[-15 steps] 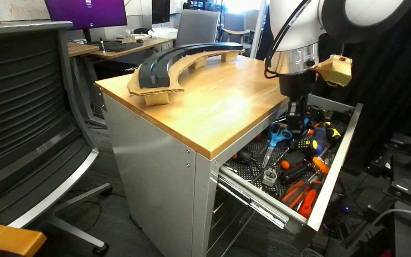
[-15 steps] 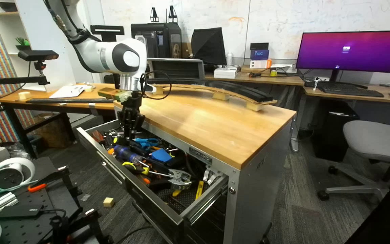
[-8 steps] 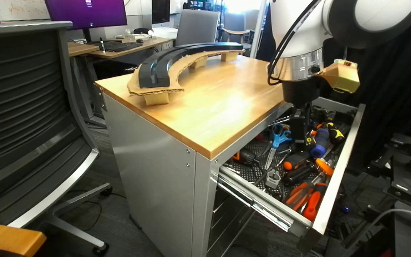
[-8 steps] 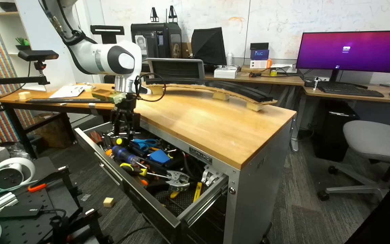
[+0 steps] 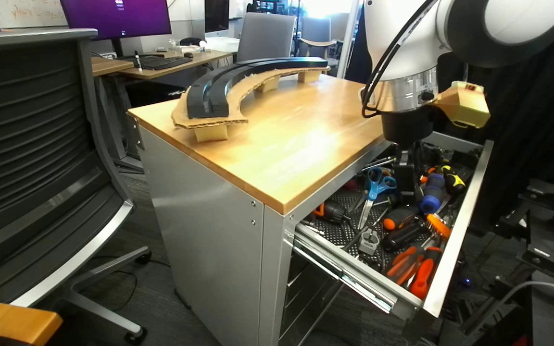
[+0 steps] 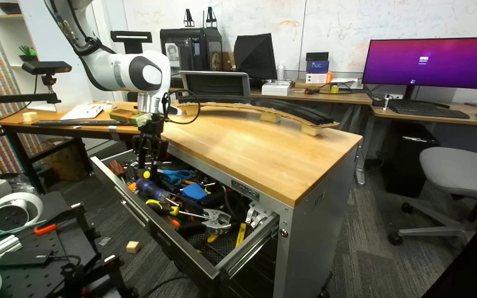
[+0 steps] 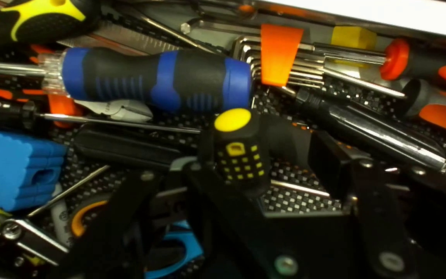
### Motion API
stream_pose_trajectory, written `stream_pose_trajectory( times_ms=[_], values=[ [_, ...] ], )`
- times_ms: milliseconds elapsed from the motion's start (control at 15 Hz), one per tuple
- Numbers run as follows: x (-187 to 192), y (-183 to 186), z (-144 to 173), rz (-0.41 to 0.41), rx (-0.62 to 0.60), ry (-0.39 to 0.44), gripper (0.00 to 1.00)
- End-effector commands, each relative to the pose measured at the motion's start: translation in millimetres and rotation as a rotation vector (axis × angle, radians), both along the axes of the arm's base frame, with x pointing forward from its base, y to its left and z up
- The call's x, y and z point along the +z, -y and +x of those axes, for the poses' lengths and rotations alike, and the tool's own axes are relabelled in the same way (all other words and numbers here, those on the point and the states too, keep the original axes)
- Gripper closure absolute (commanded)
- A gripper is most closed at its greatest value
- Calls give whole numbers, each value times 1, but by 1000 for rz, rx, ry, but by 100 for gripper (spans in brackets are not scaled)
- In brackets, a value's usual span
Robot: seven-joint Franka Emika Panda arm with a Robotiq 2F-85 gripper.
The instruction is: Put the screwdriver in the drawer and then close the drawer
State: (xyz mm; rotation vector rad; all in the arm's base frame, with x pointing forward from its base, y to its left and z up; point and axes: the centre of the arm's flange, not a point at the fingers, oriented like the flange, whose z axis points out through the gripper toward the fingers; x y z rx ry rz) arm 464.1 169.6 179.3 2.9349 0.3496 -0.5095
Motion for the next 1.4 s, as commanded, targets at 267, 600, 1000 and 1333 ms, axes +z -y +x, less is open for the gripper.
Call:
stream_pose_trajectory(
  times_ms=[267,600,1000,1333],
  values=[
    [1,17,22,-71,24,83,95],
    [8,22,36,-87,46,107,98],
    [46,3,25,-86,168,154,96],
    [75,37,1,12,197,-61,52]
  ],
)
